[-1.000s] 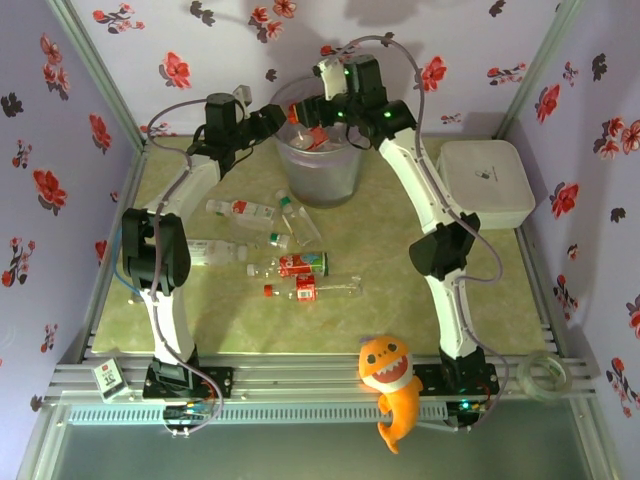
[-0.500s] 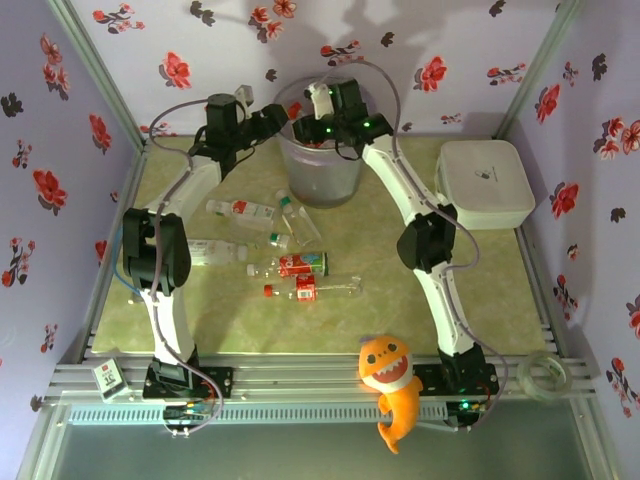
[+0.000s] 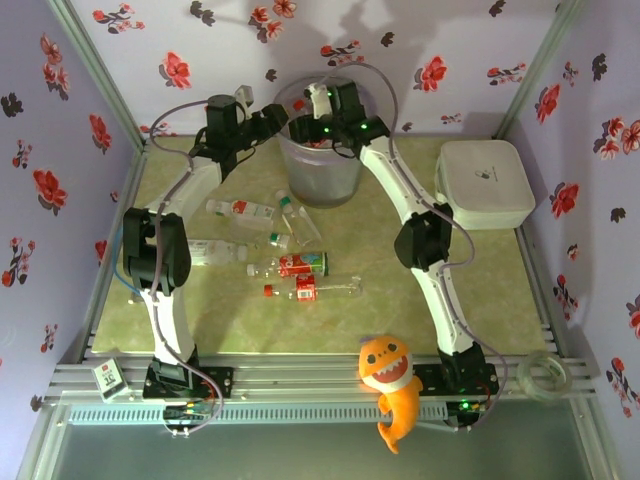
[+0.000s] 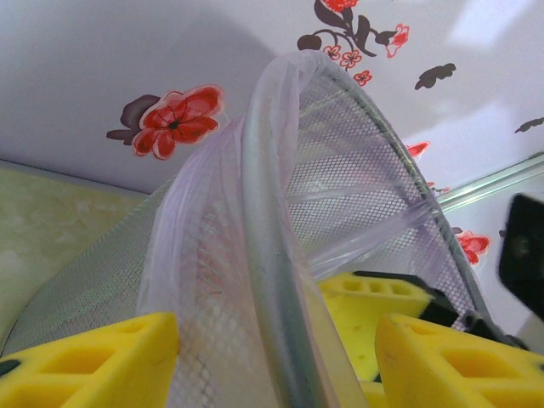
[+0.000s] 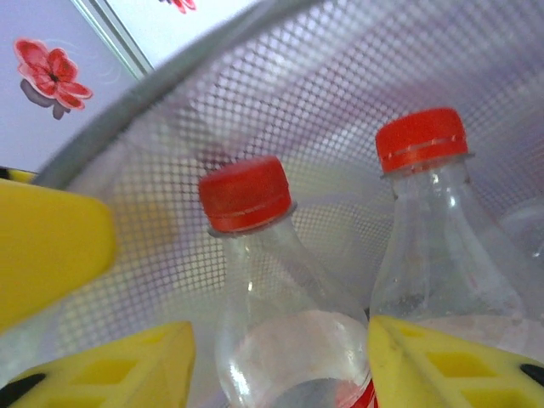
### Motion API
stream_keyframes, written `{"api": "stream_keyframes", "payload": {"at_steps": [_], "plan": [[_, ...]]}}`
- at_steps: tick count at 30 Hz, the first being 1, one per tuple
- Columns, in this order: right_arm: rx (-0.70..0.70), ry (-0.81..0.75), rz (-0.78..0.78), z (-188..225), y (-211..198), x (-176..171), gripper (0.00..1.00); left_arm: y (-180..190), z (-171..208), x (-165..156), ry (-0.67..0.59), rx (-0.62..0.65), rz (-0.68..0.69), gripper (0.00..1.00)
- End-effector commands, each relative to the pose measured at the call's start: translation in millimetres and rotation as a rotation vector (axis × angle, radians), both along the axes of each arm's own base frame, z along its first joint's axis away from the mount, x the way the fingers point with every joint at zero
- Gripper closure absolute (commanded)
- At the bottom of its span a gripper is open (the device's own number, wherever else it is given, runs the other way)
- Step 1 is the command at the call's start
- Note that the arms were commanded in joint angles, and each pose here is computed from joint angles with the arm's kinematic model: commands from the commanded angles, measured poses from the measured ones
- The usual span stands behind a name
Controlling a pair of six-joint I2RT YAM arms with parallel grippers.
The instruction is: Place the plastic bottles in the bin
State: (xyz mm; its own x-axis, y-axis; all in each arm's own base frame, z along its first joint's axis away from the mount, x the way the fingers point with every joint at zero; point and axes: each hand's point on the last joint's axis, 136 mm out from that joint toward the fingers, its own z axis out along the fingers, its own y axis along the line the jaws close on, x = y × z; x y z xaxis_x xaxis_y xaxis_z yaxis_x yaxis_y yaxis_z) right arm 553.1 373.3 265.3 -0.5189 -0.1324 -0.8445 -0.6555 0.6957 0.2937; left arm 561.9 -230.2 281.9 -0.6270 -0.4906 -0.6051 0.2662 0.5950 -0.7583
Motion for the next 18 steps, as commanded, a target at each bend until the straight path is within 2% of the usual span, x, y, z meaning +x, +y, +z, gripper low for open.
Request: {"api": "stream_keyframes", "payload": {"at_steps": [1, 6, 10, 15, 18], "plan": [[0.082, -0.182, 0.007, 107, -14, -24, 0.40, -3, -7, -9, 0.026, 0.024, -0.032, 0.36], [0.061, -0.224, 0.012, 147, -34, -60, 0.36, -2, -9, -9, 0.032, 0.028, -0.031, 0.36], [0.006, -0.217, 0.000, 147, -54, -86, 0.35, 0, -10, -9, 0.035, 0.036, -0.030, 0.36], [-0.118, -0.181, 0.007, 117, -84, -130, 0.35, 2, -12, -10, 0.044, 0.045, -0.025, 0.36], [-0.209, -0.140, 0.089, 82, -91, -165, 0.35, 3, -10, -9, 0.041, 0.045, -0.024, 0.36]]}}
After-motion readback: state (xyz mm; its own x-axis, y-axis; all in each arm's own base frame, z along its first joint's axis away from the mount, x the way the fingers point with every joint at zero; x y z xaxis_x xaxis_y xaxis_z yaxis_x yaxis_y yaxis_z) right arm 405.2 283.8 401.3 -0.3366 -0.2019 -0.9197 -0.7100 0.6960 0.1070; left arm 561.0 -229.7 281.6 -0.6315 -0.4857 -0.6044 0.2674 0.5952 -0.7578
